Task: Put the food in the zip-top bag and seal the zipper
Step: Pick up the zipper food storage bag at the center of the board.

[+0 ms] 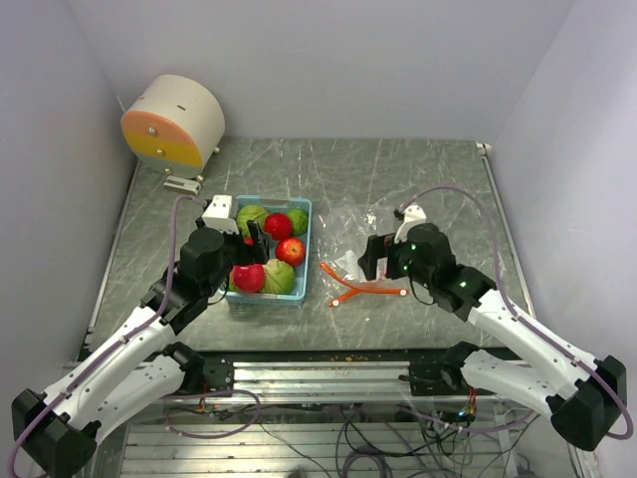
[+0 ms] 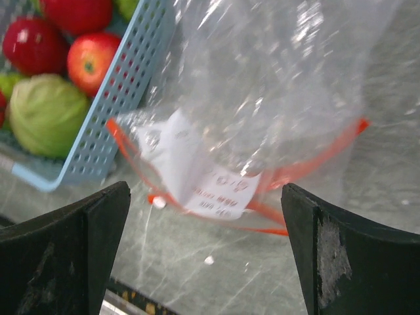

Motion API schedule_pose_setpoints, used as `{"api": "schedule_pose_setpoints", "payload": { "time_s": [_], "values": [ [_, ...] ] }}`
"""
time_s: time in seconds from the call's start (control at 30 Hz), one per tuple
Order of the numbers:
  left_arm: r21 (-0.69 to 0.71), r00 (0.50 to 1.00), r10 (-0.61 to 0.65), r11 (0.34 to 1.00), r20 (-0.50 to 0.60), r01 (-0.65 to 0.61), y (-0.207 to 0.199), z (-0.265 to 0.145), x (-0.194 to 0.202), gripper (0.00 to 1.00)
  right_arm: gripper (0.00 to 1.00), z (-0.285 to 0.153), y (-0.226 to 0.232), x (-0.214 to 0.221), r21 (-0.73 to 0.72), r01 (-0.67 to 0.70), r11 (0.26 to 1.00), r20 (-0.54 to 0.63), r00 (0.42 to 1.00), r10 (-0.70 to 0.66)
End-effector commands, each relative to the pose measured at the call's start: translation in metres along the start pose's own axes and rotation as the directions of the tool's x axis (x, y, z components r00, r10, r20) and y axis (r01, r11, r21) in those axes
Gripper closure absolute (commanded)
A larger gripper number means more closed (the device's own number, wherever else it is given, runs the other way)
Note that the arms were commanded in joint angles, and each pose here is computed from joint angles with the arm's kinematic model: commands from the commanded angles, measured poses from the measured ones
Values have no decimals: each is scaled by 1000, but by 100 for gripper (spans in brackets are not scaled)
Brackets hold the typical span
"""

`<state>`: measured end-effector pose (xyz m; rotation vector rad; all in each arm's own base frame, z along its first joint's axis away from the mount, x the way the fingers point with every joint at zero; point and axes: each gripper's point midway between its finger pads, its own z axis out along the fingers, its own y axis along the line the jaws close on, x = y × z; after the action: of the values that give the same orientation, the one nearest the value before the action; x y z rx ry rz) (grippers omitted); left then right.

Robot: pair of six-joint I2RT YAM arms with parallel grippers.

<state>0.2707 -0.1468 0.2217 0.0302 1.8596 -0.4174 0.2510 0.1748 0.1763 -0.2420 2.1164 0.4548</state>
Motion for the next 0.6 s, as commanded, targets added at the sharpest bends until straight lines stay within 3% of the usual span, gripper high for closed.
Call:
{"api": "schedule_pose_setpoints", "payload": {
  "time_s": [0.0,0.17,0.57],
  "values": [
    [-11,1000,-11,1000,20,11,2,-1,-7,7,1,4,29,37,-99,74,992,-80,993,-82],
    [-15,1000,-8,1000,17,8,2,-1,-7,7,9,-3,50,56,-83,181,980,-114,975,-190],
    [-11,1000,-14,1000,8,14,3,0,-1,7,11,16,45,51,49,358,932,-107,930,-352]
  ]
}}
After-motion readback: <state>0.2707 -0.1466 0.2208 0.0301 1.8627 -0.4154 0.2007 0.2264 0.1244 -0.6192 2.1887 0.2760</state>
